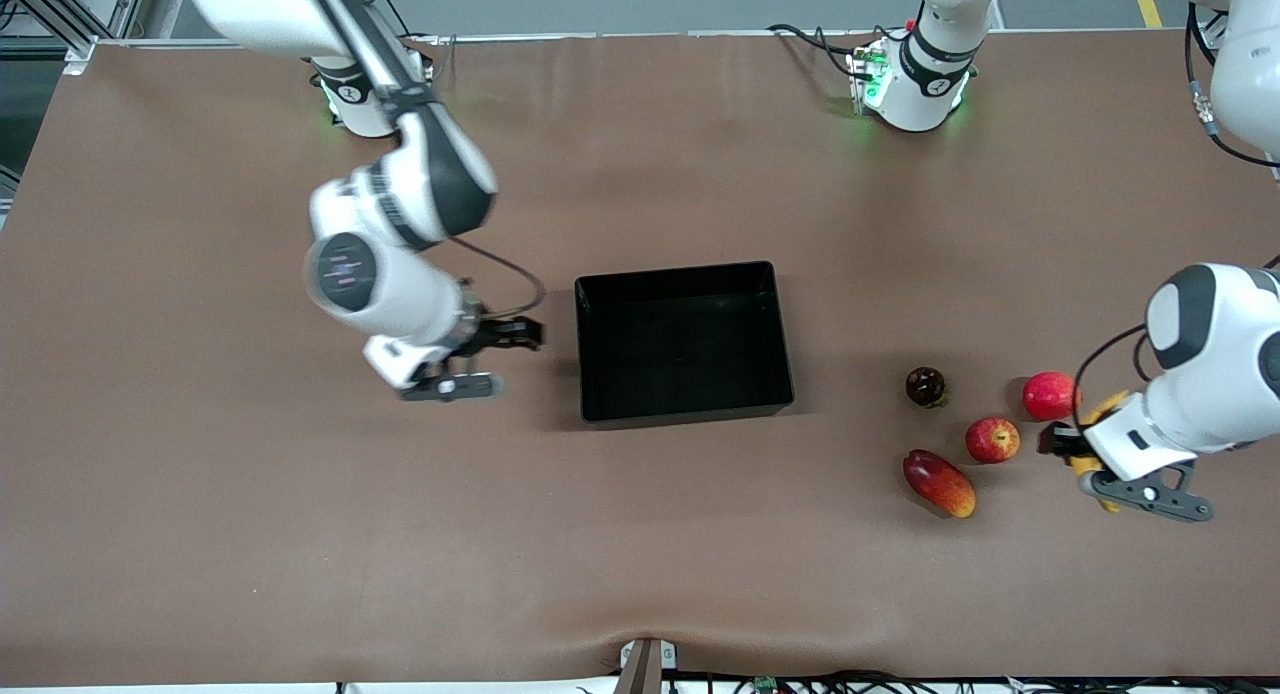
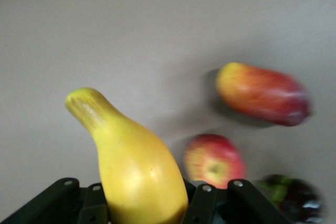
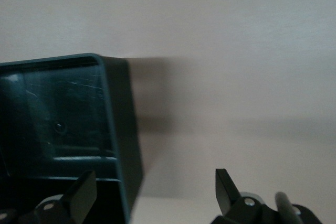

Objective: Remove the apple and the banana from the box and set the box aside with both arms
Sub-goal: 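Lift the banana out with the left gripper while the right gripper reaches the tray, then drag the tray away with the right gripper while the left gripper drops the banana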

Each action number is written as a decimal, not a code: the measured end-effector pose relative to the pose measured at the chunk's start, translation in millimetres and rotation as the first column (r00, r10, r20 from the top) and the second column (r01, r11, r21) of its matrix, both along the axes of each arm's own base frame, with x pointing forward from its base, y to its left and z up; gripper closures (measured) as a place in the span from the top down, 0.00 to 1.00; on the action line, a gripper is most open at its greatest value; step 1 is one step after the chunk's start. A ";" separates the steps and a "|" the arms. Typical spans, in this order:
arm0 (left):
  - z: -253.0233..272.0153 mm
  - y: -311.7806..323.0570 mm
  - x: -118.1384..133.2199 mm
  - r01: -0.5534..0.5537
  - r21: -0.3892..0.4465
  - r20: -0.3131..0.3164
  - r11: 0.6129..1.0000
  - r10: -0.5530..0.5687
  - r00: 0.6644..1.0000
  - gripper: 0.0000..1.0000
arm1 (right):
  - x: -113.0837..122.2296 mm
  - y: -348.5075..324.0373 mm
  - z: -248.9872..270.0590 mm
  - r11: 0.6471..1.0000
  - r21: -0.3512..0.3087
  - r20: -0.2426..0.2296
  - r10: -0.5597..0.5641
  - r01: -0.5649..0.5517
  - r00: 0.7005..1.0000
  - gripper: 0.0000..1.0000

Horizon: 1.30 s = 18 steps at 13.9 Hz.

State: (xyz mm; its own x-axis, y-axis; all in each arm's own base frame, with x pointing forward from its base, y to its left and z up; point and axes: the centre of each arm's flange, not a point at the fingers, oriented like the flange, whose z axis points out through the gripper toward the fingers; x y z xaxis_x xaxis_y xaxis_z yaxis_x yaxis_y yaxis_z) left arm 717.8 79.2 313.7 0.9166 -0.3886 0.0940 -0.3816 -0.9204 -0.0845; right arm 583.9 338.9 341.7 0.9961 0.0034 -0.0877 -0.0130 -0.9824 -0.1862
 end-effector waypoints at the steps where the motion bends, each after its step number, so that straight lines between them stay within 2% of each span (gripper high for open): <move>1: -15.3 22.4 2.3 0.057 0.017 0.023 0.998 -0.057 0.998 0.08 | -6.5 20.7 -15.1 1.000 0.002 0.017 -0.011 0.011 1.000 1.00; 4: -62.8 59.2 10.8 0.173 0.036 0.095 0.984 -0.176 0.980 0.08 | -19.1 54.3 -67.1 1.000 -0.006 0.039 -0.011 0.011 0.999 1.00; 7: -101.2 30.6 16.8 0.221 0.007 0.093 0.975 -0.221 0.971 0.08 | -26.5 64.3 -100.8 0.999 -0.024 0.024 -0.023 0.024 0.999 0.88; 9: -122.5 17.5 15.6 0.233 0.005 0.064 0.973 -0.232 0.970 0.08 | -30.3 69.7 -102.7 0.998 -0.028 0.016 -0.055 0.056 0.998 0.64; 10: -130.5 16.9 14.5 0.233 0.002 0.056 0.973 -0.232 0.971 0.08 | -30.3 70.4 -101.8 0.997 -0.028 0.015 -0.067 0.068 0.998 0.55; 13: -145.0 21.5 13.2 0.222 -0.010 0.059 0.975 -0.221 0.973 0.11 | -25.4 66.0 -98.5 0.995 -0.031 0.016 -0.090 0.090 0.996 0.24; 15: -143.7 20.9 14.7 0.205 -0.012 0.065 0.979 -0.204 0.977 0.29 | -24.2 61.2 -93.3 0.995 -0.052 -0.019 -0.086 0.085 0.996 0.05; 17: -140.8 19.3 16.8 0.201 -0.011 0.073 0.979 -0.200 0.977 0.50 | -15.7 49.9 -76.4 0.991 -0.068 -0.046 -0.117 0.113 0.992 0.06; 18: -138.1 19.5 18.5 0.201 -0.009 0.079 0.980 -0.199 0.977 0.59 | -11.6 37.7 -65.8 0.990 -0.081 -0.076 -0.125 0.119 0.989 0.06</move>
State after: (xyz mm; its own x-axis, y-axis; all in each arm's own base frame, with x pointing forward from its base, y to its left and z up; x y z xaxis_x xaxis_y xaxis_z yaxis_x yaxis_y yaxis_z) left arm 736.2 98.7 175.6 0.8103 -0.5610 0.1697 -0.5510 -0.8278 -0.1056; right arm 572.3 376.6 275.9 0.9784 -0.1277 -0.1627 -0.1457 -0.9838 -0.1041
